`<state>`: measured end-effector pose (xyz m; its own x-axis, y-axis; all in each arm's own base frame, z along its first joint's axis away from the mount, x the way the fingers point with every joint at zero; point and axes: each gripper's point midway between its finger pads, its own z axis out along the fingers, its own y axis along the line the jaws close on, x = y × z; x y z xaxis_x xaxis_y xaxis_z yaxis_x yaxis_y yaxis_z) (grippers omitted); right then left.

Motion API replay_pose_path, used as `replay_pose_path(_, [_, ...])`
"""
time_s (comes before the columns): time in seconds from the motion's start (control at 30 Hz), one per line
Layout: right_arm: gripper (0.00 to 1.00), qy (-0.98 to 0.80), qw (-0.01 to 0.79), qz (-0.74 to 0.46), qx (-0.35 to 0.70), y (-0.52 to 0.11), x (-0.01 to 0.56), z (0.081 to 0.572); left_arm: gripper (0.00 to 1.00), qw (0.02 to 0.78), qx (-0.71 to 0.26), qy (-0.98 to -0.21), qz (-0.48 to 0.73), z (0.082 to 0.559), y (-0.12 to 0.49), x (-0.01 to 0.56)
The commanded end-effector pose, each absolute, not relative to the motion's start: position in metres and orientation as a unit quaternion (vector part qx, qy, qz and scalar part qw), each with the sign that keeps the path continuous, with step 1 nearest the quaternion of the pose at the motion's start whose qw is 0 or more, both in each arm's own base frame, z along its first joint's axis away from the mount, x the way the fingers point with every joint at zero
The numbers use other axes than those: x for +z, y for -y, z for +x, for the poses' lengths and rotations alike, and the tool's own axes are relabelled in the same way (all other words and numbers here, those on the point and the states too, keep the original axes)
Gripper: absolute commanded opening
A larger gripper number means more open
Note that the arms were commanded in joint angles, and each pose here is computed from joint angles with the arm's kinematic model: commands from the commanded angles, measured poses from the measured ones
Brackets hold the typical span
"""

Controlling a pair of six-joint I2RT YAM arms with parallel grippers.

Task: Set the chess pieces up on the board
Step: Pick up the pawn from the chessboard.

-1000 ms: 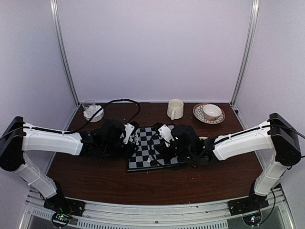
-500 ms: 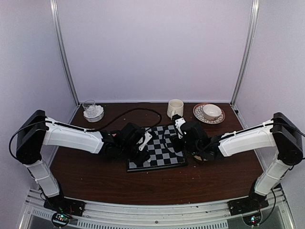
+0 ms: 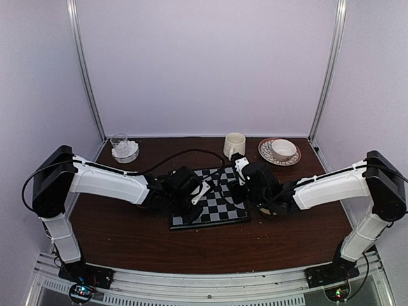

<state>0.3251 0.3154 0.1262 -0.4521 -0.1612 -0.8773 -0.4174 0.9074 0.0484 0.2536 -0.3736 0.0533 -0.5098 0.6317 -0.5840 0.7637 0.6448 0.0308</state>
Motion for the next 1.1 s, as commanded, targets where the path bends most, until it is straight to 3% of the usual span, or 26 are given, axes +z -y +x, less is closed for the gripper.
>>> replay_pose_path(0.0, [0.41, -0.840, 0.496, -0.169, 0.139, -0.316, 0.133, 0.326, 0.13, 0.287, -0.121, -0.855, 0.414, 0.255, 0.384, 0.057])
replay_pose_path(0.2, [0.41, -0.840, 0.494, -0.172, 0.142, -0.318, 0.132, 0.326, 0.10, 0.286, -0.120, -0.855, 0.415, 0.254, 0.384, 0.057])
replay_pose_path(0.33, [0.41, -0.840, 0.494, -0.173, 0.142, -0.318, 0.132, 0.326, 0.16, 0.281, -0.118, -0.857, 0.416, 0.255, 0.385, 0.054])
replay_pose_path(0.5, [0.41, -0.840, 0.494, -0.174, 0.143, -0.318, 0.132, 0.325, 0.17, 0.279, -0.116, -0.858, 0.415, 0.255, 0.384, 0.052])
replay_pose_path(0.7, [0.41, -0.839, 0.495, -0.175, 0.145, -0.319, 0.133, 0.325, 0.02, 0.289, -0.109, -0.860, 0.407, 0.258, 0.382, 0.058])
replay_pose_path(1.07, [0.41, -0.838, 0.493, -0.180, 0.151, -0.321, 0.133, 0.324, 0.00, 0.337, -0.053, -0.880, 0.331, 0.293, 0.347, 0.070])
